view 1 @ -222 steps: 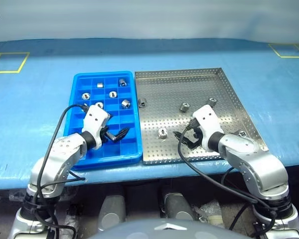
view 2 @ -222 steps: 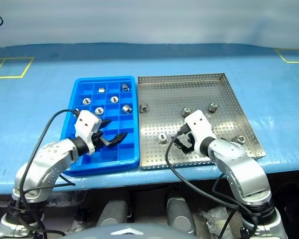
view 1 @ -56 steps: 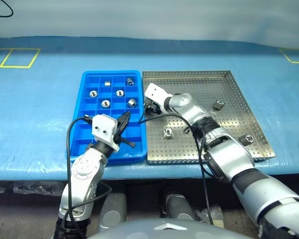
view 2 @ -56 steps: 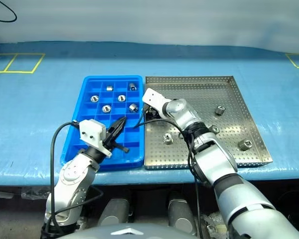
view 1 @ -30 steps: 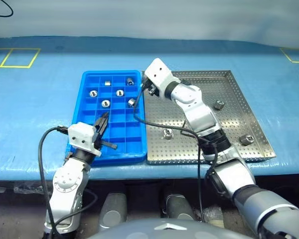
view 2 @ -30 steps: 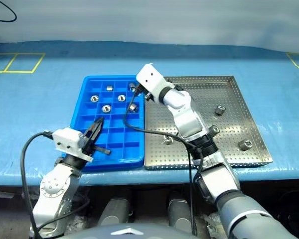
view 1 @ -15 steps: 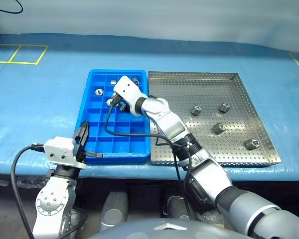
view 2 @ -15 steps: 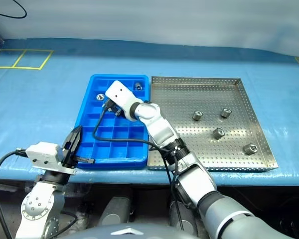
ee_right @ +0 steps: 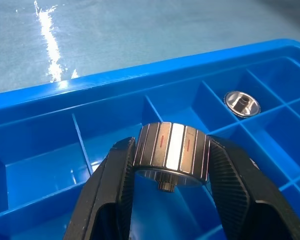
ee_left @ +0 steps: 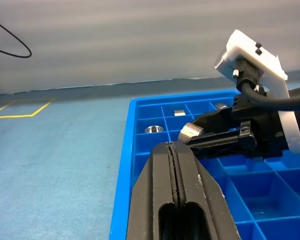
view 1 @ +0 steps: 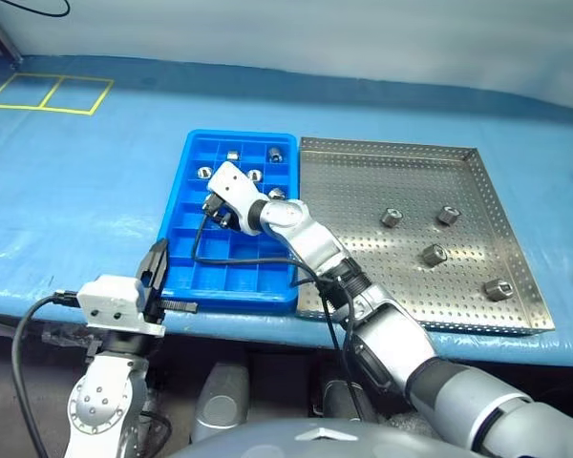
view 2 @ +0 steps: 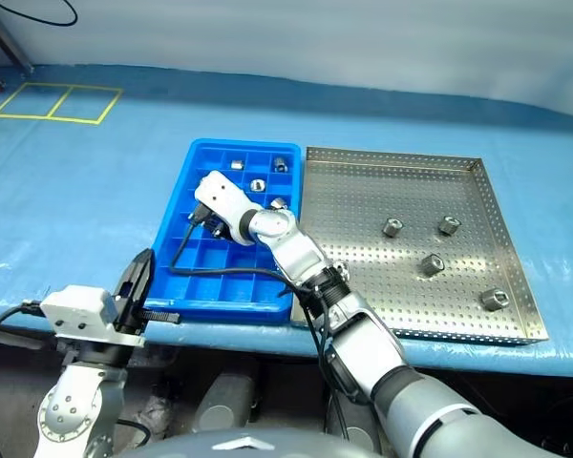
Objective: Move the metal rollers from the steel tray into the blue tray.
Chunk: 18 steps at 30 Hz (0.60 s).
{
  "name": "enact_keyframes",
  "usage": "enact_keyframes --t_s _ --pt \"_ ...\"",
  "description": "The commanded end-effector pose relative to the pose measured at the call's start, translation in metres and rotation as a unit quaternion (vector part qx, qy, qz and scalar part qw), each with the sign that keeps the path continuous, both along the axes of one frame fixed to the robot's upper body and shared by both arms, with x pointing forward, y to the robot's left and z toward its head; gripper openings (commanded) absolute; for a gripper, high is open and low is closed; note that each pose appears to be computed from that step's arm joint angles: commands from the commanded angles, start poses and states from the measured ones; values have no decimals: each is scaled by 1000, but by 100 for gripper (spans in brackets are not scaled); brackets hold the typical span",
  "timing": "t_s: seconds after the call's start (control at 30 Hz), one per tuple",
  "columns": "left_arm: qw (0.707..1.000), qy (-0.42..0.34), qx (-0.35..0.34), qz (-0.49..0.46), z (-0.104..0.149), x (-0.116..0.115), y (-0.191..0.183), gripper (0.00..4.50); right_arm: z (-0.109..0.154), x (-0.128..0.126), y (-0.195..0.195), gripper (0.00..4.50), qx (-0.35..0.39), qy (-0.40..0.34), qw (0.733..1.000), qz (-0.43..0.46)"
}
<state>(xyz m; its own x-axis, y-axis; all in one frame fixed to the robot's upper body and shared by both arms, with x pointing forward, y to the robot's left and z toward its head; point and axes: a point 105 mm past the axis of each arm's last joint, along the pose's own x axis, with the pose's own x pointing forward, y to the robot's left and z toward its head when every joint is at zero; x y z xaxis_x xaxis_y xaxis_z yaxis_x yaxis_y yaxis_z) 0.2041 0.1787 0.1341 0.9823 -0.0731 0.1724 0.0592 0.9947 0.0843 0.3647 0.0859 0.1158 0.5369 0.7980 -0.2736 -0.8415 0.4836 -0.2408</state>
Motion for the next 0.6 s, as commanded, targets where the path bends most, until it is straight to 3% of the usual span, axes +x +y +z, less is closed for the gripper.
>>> enact_keyframes --t_s 0.03,0.27,0.47,0.6 --pt "999 -32 5 8 16 -8 -2 0 33 -15 35 180 45 -31 997 51" --pt "999 -34 5 19 18 -13 0 0 34 -19 44 180 49 -31 996 67" --pt "999 -34 5 21 17 -14 -1 0 15 -9 38 180 33 0 998 45" --pt "999 -34 4 16 16 -11 -2 0 13 0 31 309 36 1 999 21"
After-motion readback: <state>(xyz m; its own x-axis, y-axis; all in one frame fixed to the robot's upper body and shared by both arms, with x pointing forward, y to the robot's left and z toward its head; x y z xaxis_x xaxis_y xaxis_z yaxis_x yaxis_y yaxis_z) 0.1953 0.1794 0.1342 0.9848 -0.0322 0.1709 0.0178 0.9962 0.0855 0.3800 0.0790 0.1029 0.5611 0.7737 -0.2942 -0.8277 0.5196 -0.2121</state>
